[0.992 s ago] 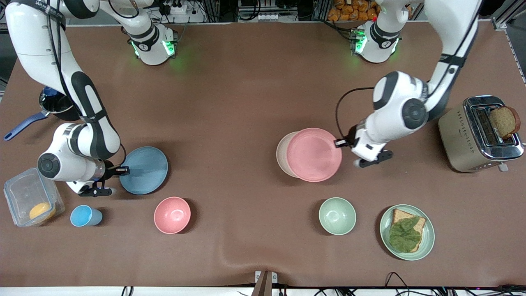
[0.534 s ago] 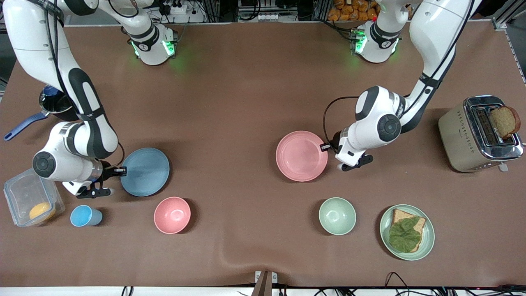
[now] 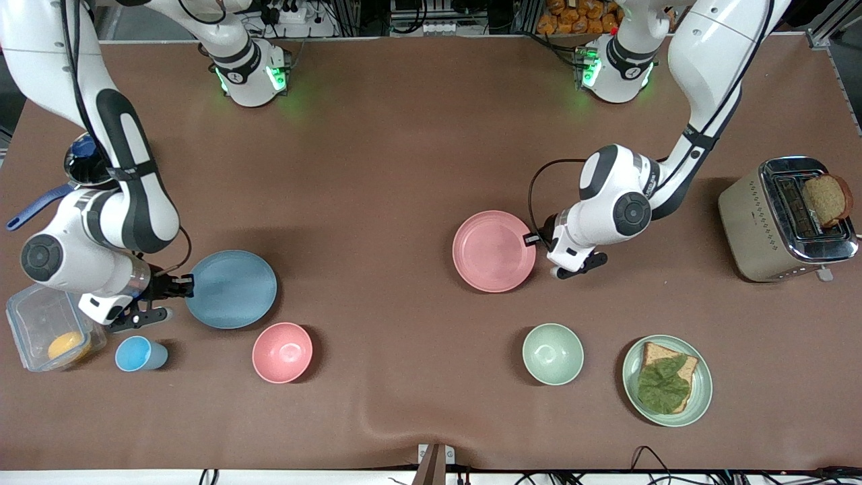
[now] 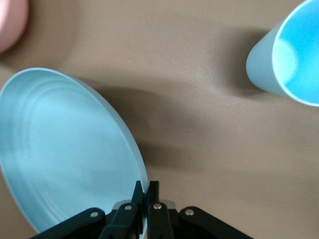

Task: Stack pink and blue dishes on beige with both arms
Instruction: 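Release the pink plate with the left gripper while the right gripper lifts blue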

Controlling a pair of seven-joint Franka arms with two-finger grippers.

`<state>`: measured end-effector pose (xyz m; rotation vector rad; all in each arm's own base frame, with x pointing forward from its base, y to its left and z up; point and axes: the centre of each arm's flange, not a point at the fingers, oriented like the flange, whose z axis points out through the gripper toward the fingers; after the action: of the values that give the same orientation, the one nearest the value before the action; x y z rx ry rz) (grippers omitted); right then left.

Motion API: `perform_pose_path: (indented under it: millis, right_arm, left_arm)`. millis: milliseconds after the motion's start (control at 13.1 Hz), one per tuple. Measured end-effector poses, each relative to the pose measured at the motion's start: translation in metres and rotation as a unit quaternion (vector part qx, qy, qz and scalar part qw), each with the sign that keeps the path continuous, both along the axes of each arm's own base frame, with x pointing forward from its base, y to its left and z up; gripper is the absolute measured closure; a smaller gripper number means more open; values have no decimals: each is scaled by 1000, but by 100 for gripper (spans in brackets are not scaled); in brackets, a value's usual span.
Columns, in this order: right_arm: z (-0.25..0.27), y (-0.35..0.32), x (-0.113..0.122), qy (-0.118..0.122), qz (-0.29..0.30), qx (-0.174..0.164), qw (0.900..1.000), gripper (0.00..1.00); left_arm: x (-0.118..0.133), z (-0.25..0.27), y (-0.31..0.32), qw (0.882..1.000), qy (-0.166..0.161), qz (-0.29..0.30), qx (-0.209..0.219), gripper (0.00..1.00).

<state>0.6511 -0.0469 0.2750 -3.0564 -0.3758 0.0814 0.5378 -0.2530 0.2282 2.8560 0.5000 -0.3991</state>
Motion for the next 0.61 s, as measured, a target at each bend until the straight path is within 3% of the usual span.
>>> perform_pose_path:
  millis: [76,229,458,610]
  right_arm:
    - [13,7,0,2,7,4,1000,95]
    - [37,25,-2,8,19,14,1000,95]
    - [52,47,-6,18,16,46,999,95]
    - [52,67,-7,22,14,60,998,95]
  left_arm:
    - [0,0,0,1000,0,0,0,96]
    - [0,0,0,1000,-2,-2,2,81]
    - [19,27,5,999,-37,-6,10,46]
    - [47,87,35,997,-75,0,32,26]
